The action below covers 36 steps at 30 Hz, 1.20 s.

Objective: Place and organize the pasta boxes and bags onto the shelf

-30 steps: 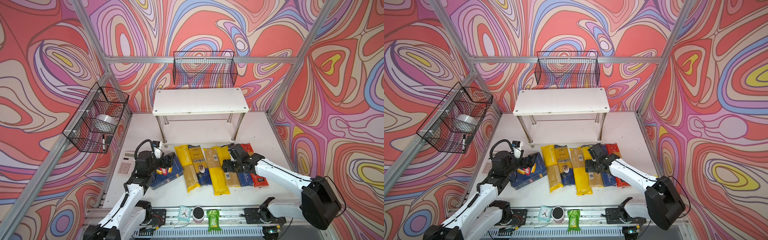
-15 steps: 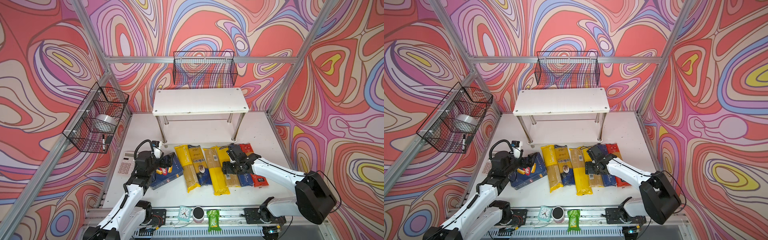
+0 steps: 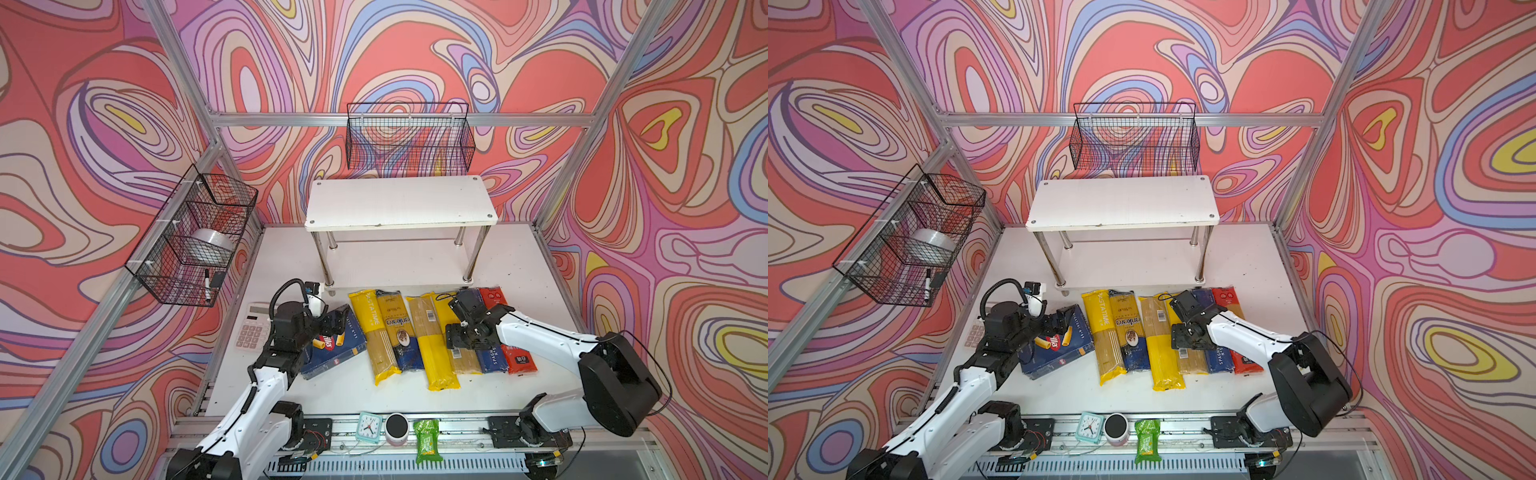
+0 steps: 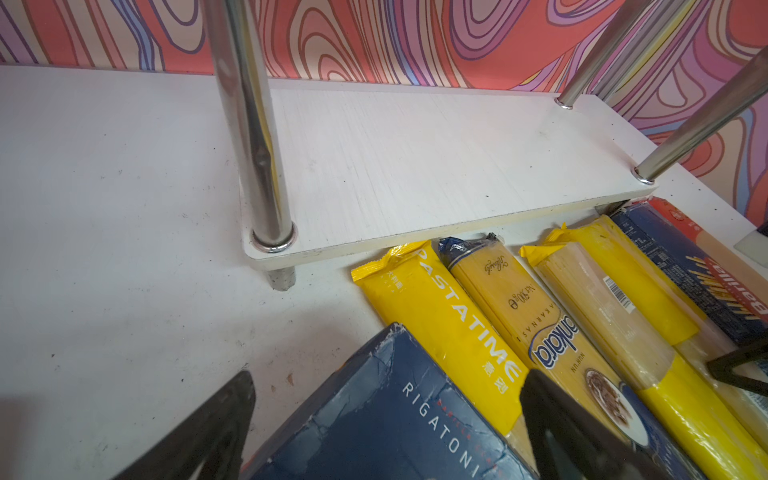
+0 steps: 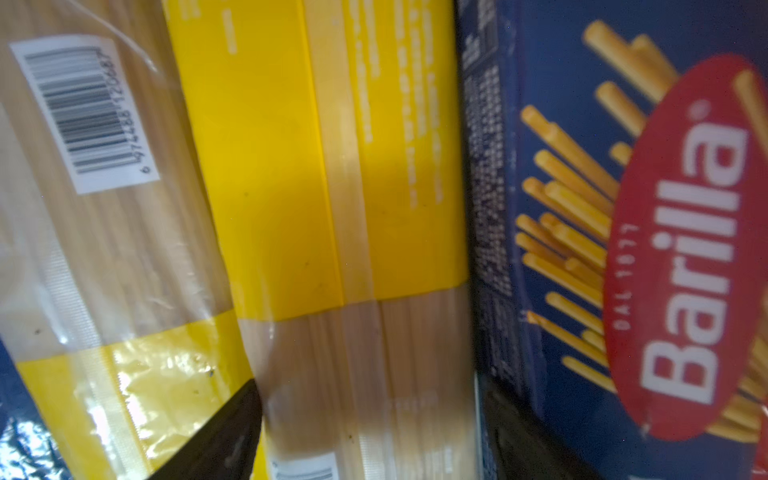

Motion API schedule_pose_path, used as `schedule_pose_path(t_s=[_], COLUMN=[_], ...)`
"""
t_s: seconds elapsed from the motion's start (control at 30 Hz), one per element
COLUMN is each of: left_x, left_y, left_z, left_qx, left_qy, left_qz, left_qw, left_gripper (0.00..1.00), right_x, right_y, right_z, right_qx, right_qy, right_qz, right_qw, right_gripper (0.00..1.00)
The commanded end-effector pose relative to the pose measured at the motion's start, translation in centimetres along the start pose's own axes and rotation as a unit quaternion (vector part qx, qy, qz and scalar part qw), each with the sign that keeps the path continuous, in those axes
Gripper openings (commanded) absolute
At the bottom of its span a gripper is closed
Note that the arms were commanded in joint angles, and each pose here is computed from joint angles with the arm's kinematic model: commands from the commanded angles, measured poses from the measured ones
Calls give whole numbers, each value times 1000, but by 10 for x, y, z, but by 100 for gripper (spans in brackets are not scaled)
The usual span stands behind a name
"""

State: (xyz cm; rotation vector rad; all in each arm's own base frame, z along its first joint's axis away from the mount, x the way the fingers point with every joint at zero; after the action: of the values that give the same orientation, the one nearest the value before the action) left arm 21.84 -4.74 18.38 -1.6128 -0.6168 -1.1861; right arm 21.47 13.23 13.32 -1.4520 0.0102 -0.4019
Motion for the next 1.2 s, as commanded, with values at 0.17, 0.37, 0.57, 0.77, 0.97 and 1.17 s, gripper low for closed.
schedule_pose_path(t_s=[0.17, 0.37, 0.57, 0.77, 0.97, 1.17], left_x=[8, 8, 7, 8, 9, 8], left_y=[-2, -3, -5, -1, -1, -1], left_z=[0, -1, -1, 1, 1, 1], left_qx=[2, -2, 3, 3, 5, 6], left_qy=[1, 4, 3, 0, -1, -1], left_qz=[-12, -17, -19, -10, -9, -10], left_qw=[1000, 1000, 1000, 1000, 1000, 1000], left_gripper=[100, 100, 100, 100, 100, 100], right_x=[-3, -2, -4, -7, -9, -13], right_y=[-2, 1, 6, 14, 14, 22], right_z=[-1, 2, -6, -8, -3, -4], right_qx=[31, 42, -10, -41, -29, -33], right_qy=[-3, -5, 4, -1, -4, 0], right_qz=[-7, -11, -5, 0, -9, -4], right_qw=[999, 999, 1000, 999, 1000, 999], right_gripper=[87, 88, 88, 87, 87, 87])
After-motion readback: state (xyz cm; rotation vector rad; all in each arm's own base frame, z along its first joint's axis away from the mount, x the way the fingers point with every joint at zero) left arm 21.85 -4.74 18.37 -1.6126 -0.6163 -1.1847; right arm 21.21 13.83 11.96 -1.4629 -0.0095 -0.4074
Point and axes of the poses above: each gripper's point midway between its finger pads, its own y axis out along the fingers, its own z axis along the line the jaws close on, x = y × z, the point moved 10 cm from there along -y, back along the fingers, and after that the axes turned 13 degrees about y, right-handed, at the moved point
